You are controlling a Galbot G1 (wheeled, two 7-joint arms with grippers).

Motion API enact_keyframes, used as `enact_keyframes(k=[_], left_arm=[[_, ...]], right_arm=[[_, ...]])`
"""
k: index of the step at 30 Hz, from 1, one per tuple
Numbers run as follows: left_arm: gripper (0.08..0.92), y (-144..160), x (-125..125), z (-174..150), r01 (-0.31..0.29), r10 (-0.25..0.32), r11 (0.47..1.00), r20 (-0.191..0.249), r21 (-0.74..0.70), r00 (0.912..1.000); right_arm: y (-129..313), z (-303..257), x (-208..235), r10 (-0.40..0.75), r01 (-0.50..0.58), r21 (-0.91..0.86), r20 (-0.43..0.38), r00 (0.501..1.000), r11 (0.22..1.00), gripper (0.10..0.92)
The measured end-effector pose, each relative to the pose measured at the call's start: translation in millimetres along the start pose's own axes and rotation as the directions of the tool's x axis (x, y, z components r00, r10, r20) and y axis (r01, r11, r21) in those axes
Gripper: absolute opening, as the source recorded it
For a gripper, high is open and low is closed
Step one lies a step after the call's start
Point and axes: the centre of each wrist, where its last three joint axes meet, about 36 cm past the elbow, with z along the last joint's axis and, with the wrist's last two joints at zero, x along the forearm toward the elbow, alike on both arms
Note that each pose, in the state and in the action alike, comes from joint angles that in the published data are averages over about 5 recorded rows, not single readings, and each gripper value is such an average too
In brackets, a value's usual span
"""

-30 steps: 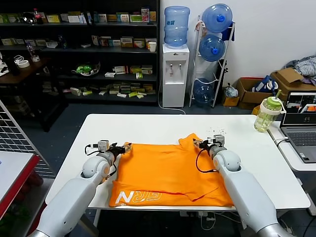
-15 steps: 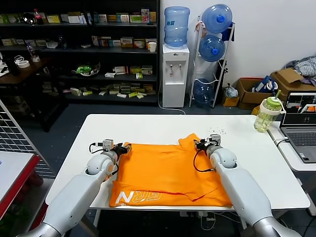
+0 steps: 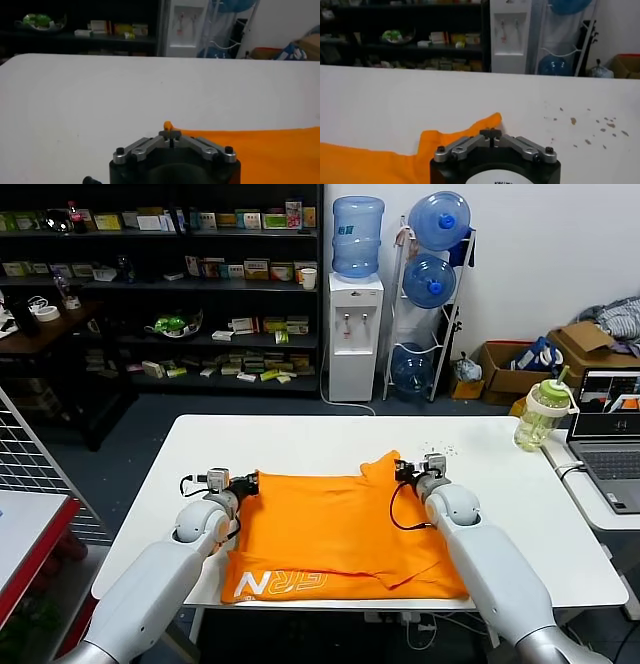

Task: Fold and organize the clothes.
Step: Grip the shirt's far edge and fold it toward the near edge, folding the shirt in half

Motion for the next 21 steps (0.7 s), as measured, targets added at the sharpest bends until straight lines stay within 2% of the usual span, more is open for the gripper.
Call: enact_keyframes(k=[8, 21], left_arm=[[0.091, -1, 25, -3, -0.01, 0.01, 1.0, 0.036, 0.001, 0.9993], [0.091, -12, 106, 14, -0.029, 0.03, 0.999, 0.046, -0.019, 0.9985]], right_arm=[[-5, 1, 33, 0.011, -0.01, -0.014, 0.043, 0.999, 1.0, 0.124], [-15, 27, 129, 0.028, -0.029, -0.02, -0.014, 1.0, 0.999, 0.124]])
